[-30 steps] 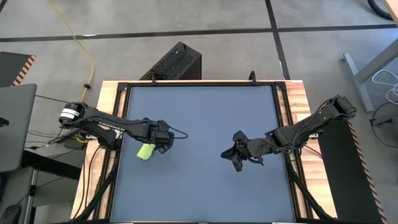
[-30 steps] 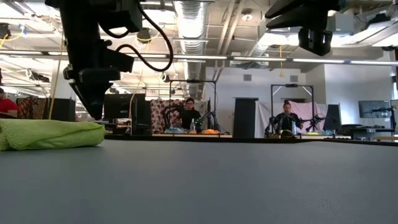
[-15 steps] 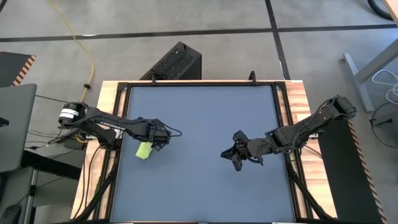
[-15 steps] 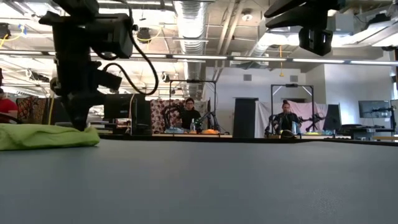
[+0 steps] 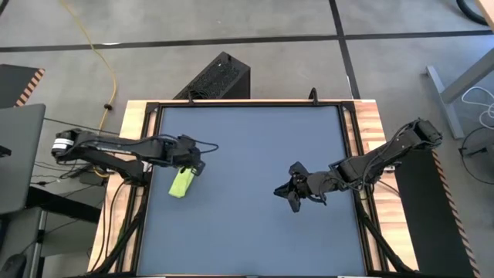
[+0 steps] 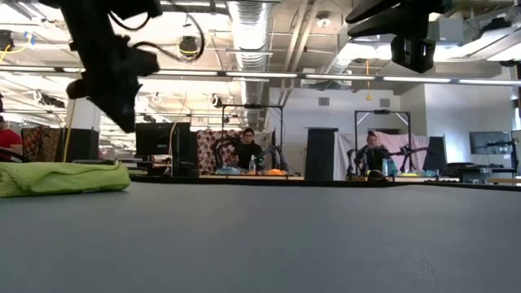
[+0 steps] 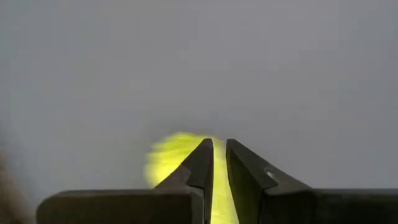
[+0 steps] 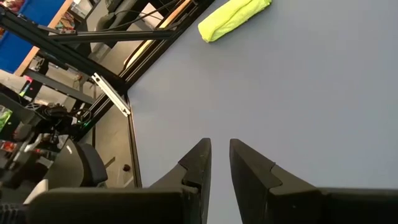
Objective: Roll towel
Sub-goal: Roll the green towel, then return to Home Position
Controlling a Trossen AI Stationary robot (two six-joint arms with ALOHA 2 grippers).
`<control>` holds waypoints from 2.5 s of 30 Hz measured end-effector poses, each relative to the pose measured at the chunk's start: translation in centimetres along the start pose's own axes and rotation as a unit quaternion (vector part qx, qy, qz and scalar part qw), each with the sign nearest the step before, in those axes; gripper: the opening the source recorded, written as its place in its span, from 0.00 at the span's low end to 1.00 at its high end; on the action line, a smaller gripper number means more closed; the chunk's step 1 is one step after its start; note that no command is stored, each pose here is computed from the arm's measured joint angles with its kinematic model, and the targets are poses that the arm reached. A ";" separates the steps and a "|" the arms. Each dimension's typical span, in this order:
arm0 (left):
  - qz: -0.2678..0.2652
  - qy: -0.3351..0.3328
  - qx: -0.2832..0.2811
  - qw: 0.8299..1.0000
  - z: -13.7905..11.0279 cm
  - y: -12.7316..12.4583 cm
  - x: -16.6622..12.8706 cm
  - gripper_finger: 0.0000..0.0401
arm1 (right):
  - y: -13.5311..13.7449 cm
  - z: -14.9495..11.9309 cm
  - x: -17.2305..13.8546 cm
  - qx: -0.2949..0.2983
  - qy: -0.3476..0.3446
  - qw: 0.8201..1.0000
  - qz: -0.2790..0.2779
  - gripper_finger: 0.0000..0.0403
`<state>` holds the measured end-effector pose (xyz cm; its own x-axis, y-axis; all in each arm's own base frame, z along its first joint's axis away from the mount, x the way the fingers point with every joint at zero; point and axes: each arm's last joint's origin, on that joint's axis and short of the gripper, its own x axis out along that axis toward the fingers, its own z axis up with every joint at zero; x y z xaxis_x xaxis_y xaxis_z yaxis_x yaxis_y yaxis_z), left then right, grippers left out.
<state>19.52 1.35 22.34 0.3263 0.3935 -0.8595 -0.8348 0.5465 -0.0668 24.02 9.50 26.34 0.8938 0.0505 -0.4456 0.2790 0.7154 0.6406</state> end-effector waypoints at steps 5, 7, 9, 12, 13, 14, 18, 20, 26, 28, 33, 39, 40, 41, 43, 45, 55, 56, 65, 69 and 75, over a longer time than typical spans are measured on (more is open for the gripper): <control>-0.054 0.038 0.015 0.998 -0.9 -0.4 1.1 0.02 | 0.0 0.0 0.0 0.000 -0.001 1.000 -0.001 0.22; -0.044 0.055 0.019 0.997 -1.3 -0.4 2.1 0.01 | 0.0 0.1 0.0 0.001 -0.005 1.000 -0.001 0.22; -0.034 0.082 0.031 0.996 -1.6 -0.4 3.1 0.00 | 0.0 0.1 0.0 0.001 -0.011 1.000 -0.003 0.22; -0.043 0.109 0.051 0.992 -1.8 -1.0 4.4 0.00 | 0.0 0.1 0.0 0.001 -0.012 1.000 -0.004 0.22; -0.048 0.115 0.056 0.991 -1.9 -1.2 4.8 0.00 | 0.0 0.1 0.0 0.001 -0.012 1.000 -0.004 0.22; -0.051 0.119 0.060 0.990 -1.9 -1.4 5.0 0.00 | 0.0 0.1 0.0 0.001 -0.012 1.000 -0.004 0.22; -0.035 0.125 0.068 0.989 -2.0 -1.6 6.0 0.00 | 0.0 0.1 0.0 0.003 -0.012 1.000 -0.004 0.22; -0.016 0.130 0.070 0.989 -2.1 -1.4 6.4 0.00 | 0.0 0.1 0.0 0.005 -0.012 1.000 -0.004 0.22; 0.025 0.126 0.057 0.990 -1.3 -0.3 7.3 0.00 | 0.0 0.1 0.0 0.010 -0.012 1.000 -0.003 0.22; 0.032 0.125 0.049 0.990 -0.9 0.1 7.4 0.00 | 0.1 0.1 0.0 0.011 -0.012 1.000 -0.002 0.22; 0.035 0.129 0.042 0.990 -0.5 0.5 7.6 0.00 | 0.0 0.1 0.0 0.011 -0.012 1.000 -0.002 0.22; 0.009 0.096 0.062 0.993 1.4 0.0 5.7 0.00 | -0.2 0.6 0.2 0.014 -0.018 1.000 -0.005 0.22; -0.004 0.078 0.066 0.995 2.1 -0.2 4.9 0.00 | -0.4 0.9 0.3 0.016 -0.017 1.000 -0.004 0.22; -0.017 0.059 0.073 0.995 2.8 -0.3 4.1 0.00 | -0.6 1.2 0.4 0.020 -0.019 1.000 -0.005 0.22; -0.053 0.016 0.083 0.995 4.1 -0.5 2.0 0.00 | -1.1 2.1 0.8 0.031 -0.032 0.999 -0.004 0.21; -0.116 -0.030 0.092 0.989 4.8 -0.8 0.0 0.00 | -1.4 3.1 1.6 0.030 -0.049 0.998 0.014 0.20; -0.428 -0.263 0.171 0.848 2.4 0.3 -7.3 0.00 | -2.3 5.1 6.7 -0.053 -0.109 0.988 0.091 0.05; -0.441 -0.283 0.165 0.835 2.1 1.1 -7.8 0.00 | -2.2 5.3 6.6 -0.062 -0.115 0.987 0.093 0.03; -0.445 -0.383 0.101 0.803 -2.1 6.4 -7.0 0.00 | -3.3 7.9 2.5 -0.166 -0.103 0.979 0.058 0.03; -0.433 -0.409 0.073 0.800 -3.2 7.5 -6.2 0.00 | -4.7 8.8 0.3 -0.202 -0.076 0.976 0.027 0.03; -0.421 -0.410 0.061 0.807 -4.5 8.0 -4.1 0.00 | -6.2 9.1 -3.1 -0.233 -0.081 0.969 0.014 0.03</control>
<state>9.55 0.77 23.09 0.9802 0.1746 0.0930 -0.1305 0.9242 -0.3590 22.78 -1.42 29.47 0.9523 -0.0087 -0.3050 0.0991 0.9542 0.2823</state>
